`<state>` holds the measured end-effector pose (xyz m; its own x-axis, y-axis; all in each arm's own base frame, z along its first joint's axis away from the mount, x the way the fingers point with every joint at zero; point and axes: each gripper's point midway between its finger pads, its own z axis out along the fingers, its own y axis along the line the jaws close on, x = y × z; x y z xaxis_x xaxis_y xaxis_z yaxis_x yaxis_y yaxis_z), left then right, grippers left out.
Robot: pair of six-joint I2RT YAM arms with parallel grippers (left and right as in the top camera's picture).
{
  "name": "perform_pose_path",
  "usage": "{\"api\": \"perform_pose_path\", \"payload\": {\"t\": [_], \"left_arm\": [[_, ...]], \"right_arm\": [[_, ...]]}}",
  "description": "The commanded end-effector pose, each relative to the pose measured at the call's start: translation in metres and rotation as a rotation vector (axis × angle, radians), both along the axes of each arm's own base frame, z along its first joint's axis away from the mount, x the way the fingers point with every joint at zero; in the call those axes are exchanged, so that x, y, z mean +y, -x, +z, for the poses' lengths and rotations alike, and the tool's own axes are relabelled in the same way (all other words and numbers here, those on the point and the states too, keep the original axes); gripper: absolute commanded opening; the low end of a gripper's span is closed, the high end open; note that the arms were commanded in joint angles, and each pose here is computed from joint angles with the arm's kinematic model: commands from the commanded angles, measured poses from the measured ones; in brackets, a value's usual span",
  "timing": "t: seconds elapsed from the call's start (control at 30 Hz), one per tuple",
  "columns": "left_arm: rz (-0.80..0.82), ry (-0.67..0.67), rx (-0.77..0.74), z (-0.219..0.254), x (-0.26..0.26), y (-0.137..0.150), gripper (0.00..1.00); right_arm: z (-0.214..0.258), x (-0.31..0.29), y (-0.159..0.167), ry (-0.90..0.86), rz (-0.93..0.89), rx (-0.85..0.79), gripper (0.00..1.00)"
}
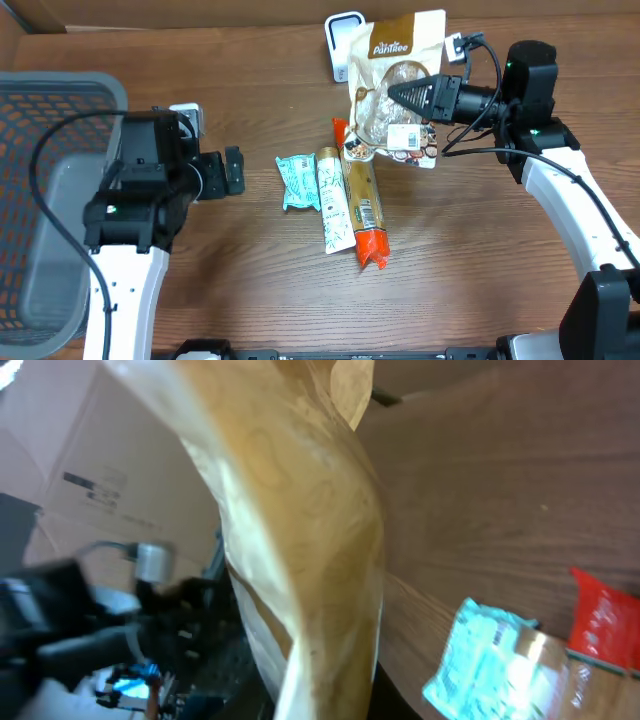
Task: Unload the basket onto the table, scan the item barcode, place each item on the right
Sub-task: 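Hold the bag's barcode up to the white scanner with the right gripper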
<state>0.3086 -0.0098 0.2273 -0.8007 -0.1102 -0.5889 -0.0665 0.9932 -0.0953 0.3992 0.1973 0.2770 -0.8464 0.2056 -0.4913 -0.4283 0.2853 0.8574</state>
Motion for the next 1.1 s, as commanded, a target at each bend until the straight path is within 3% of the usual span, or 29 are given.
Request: {"api": "perform_pose_path", "payload": {"t": [0.0,0.17,0.37,0.57,0.87,1.07], "left_arm": [[-0.017,0.016,0.023,-0.021,0.000,0.003,1.00],[-0.025,0.016,0.024,-0.037,0.000,0.000,0.99],[0.024,-0.072,0.059,-0.046,0.018,0.001,1.00],[0.023,-0.074,0.086,-0.054,0.018,-0.001,1.00],[0.023,-0.074,0.091,-0.056,0.018,-0.001,0.99],[0.023,-0.074,0.091,-0.056,0.018,-0.001,1.00]], "right_arm": [[0.016,0.009,0.002,-0.030,0.012,0.011,0.05],[0.013,0.017,-0.004,-0.008,-0.032,0.004,0.05],[0.013,0.032,-0.011,0.053,-0.086,-0.046,0.08],[0.010,0.036,-0.027,0.322,-0.231,-0.149,0.09],[0.045,0.010,-0.070,0.770,-0.705,-0.490,0.04],[0.057,0.025,-0.095,0.990,-0.755,-0.798,0.04]]}}
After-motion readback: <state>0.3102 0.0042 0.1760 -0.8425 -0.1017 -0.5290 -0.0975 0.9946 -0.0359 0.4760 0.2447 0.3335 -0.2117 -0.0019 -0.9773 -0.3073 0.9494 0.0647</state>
